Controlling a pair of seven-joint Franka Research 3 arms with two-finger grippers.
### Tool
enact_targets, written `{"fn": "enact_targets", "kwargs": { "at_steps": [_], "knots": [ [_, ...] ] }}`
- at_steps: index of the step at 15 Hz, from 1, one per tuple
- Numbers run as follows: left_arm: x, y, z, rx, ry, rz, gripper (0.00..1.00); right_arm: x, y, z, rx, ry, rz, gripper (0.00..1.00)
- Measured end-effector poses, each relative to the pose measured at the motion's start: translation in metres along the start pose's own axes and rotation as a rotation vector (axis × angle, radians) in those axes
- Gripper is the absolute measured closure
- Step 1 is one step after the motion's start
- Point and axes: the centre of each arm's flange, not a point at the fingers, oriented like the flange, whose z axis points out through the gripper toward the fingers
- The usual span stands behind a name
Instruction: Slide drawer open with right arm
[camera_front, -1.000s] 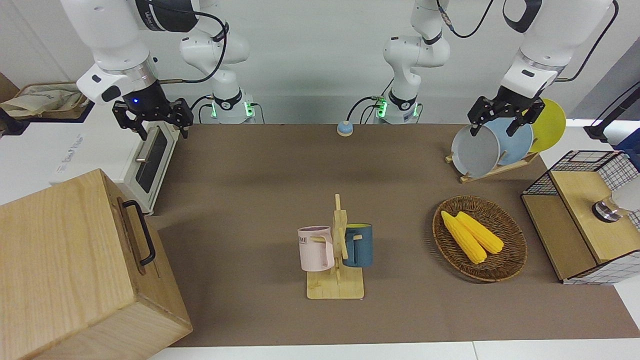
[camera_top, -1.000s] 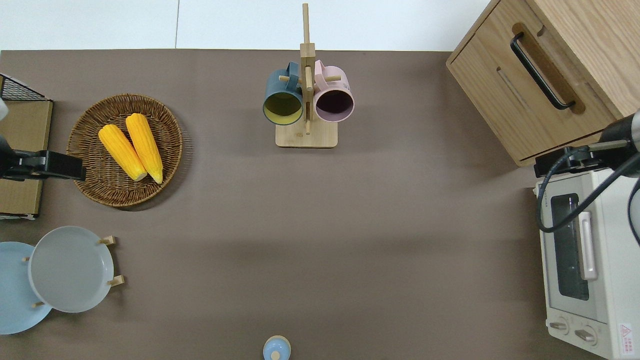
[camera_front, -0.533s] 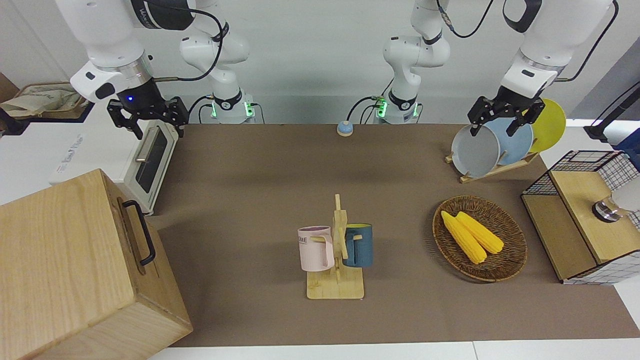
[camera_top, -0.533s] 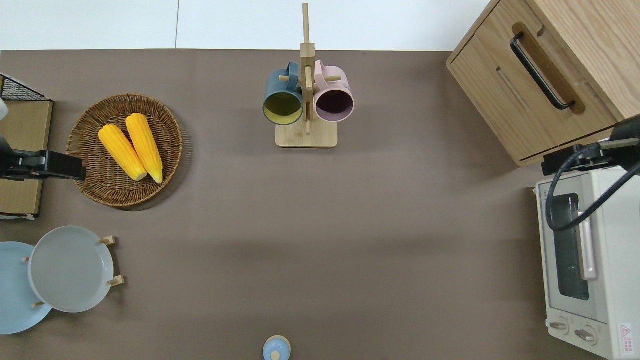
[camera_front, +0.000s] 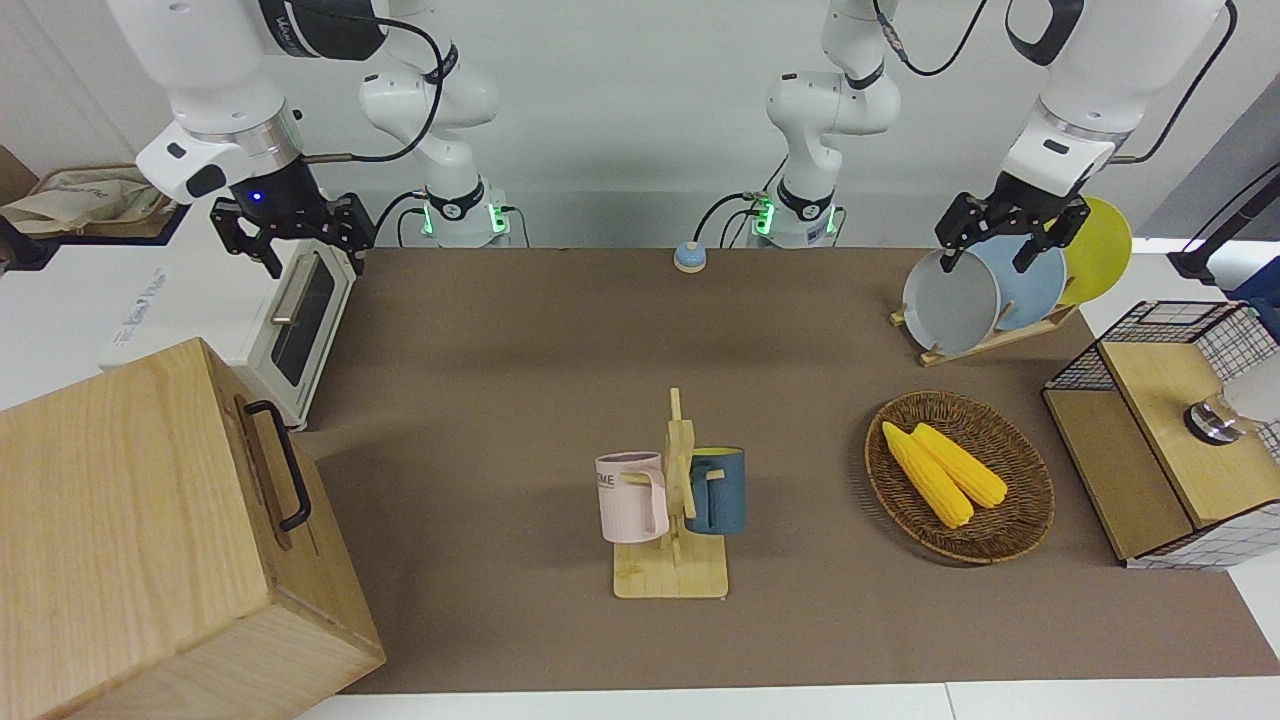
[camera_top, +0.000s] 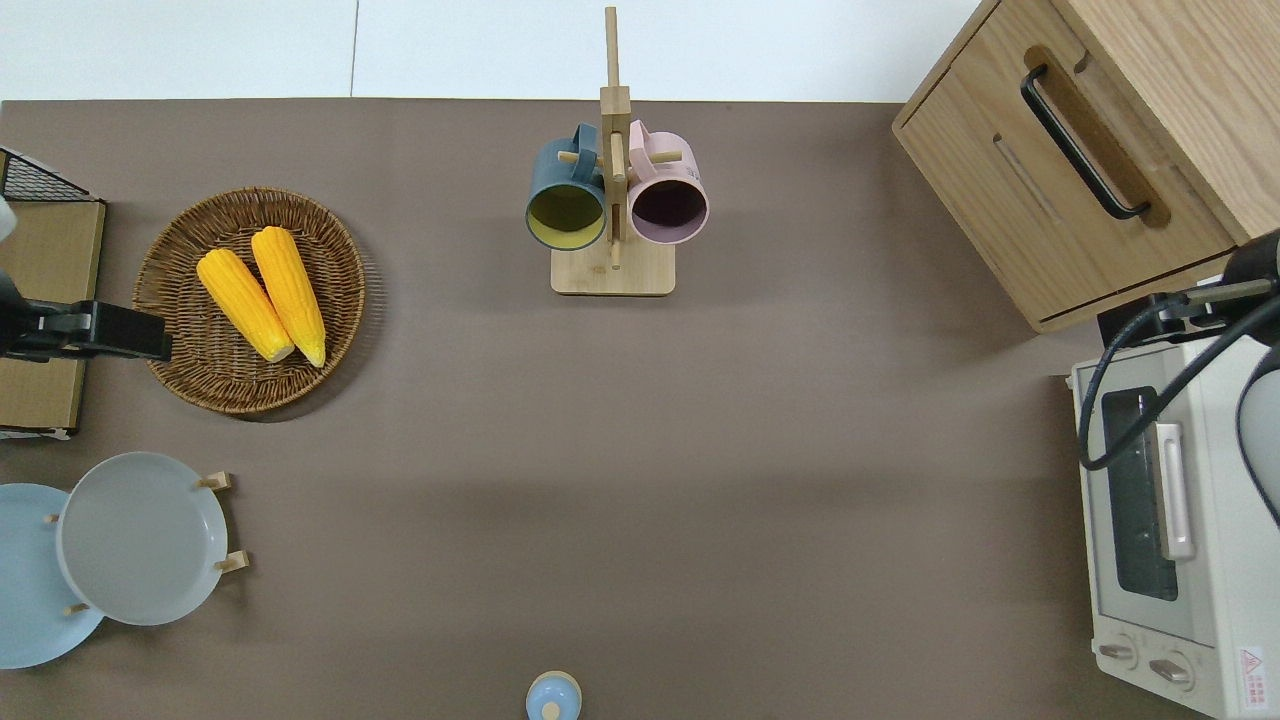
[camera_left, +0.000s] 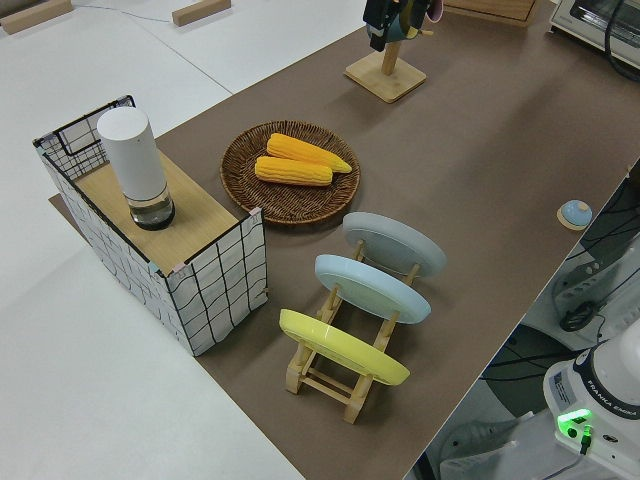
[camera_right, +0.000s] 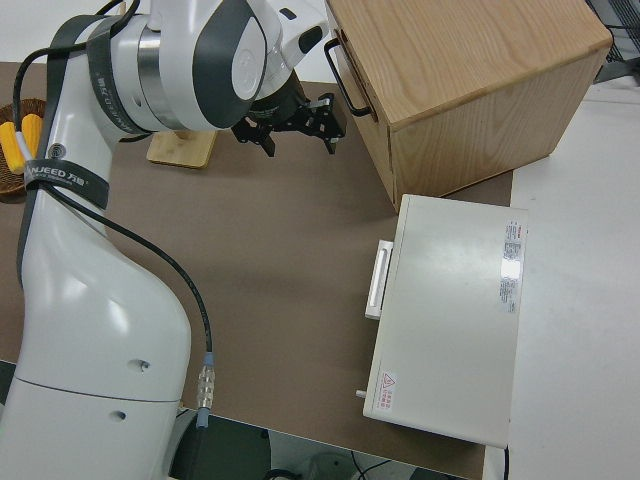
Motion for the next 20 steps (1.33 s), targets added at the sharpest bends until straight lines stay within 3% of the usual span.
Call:
{"fn": "enact_targets", "kwargs": {
  "at_steps": [5, 9, 14, 20],
  "knots": [
    [0.000, 0.000, 0.000, 0.000, 0.000, 0.000, 0.01, 0.011, -0.017, 0.009, -0.165, -0.025, -0.054, 0.01],
    [0.000, 0.000, 0.000, 0.000, 0.000, 0.000, 0.00, 0.027, -0.045, 0.017, -0.353, -0.023, -0.137, 0.01],
    [0.000, 0.000, 0.000, 0.000, 0.000, 0.000, 0.00, 0.043, -0.084, 0.014, -0.545, 0.054, -0.192, 0.01],
    [0.000, 0.000, 0.000, 0.000, 0.000, 0.000, 0.00, 0.072, -0.106, 0.033, -0.687, 0.150, -0.254, 0.01]
  ]
}}
